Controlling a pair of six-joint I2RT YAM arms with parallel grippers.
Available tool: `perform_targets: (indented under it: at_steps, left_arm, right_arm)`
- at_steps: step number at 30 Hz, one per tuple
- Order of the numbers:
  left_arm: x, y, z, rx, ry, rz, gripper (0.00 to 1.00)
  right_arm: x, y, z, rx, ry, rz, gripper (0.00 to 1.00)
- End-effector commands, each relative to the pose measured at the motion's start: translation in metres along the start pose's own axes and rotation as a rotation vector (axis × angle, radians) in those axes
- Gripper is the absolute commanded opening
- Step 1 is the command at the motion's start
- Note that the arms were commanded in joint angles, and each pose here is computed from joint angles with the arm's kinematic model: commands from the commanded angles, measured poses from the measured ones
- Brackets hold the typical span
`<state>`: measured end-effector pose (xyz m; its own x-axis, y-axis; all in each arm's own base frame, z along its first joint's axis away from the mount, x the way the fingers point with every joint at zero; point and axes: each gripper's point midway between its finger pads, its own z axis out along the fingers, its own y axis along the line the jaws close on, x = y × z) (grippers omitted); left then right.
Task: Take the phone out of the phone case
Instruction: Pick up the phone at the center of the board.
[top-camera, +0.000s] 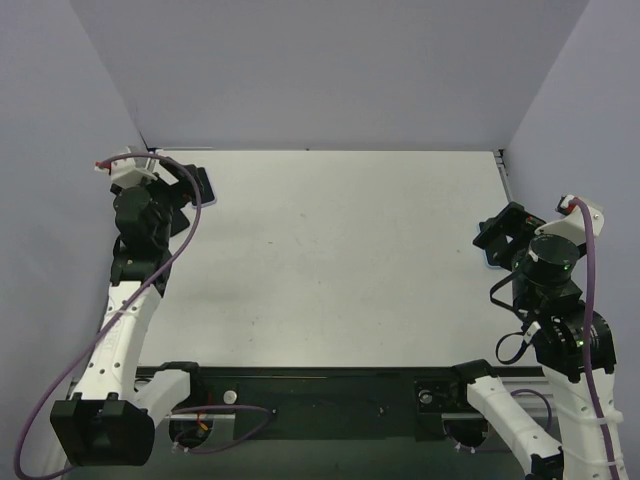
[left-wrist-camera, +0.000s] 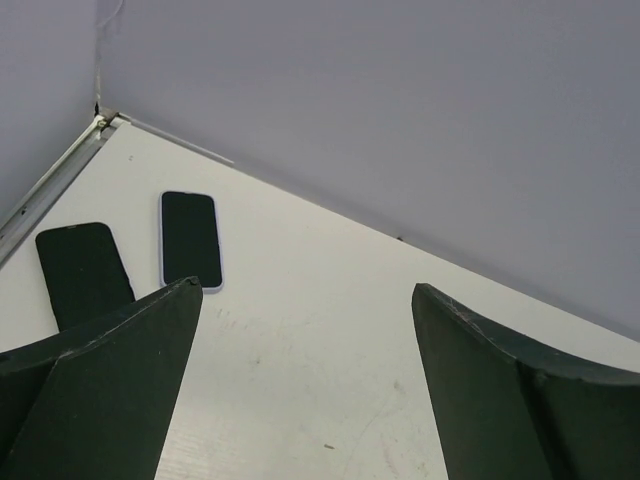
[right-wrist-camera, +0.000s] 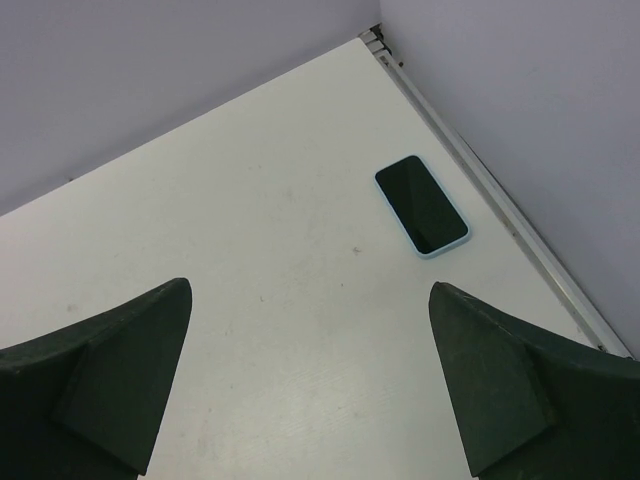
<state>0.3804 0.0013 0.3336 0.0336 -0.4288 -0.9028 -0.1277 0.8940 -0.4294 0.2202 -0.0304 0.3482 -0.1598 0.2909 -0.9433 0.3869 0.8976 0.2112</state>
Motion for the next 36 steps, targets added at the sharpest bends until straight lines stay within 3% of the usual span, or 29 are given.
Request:
perform_targets:
  at_steps: [1, 12, 20, 27, 36]
  left_arm:
    - [-0.034, -0.021, -0.002, 0.071, -0.096, -0.036, 0.97]
    - [-0.018, 0.016, 0.013, -0.072, -0.068, -0.090, 0.97]
    - [0.031, 0.073, 0.050, -0.267, 0.144, -0.142, 0.97]
    - [0.073, 0.150, 0.067, -0.511, 0.293, -0.119, 0.97]
    - [0.114, 0.201, 0.108, -0.619, 0.481, -0.086, 0.97]
  right_arm:
    - [-0.005, 0.001, 0.001, 0.015, -0.011, 0.050, 1.00]
    - [0.002, 0.003, 0.002, 0.008, 0.022, 0.055, 1.00]
    - [0.013, 0.006, 0.006, -0.008, 0.057, 0.017, 1.00]
    - [0.018, 0.016, 0.008, -0.044, 0.083, 0.041, 1.00]
    - [0.016, 0.023, 0.015, -0.051, 0.098, 0.022, 1.00]
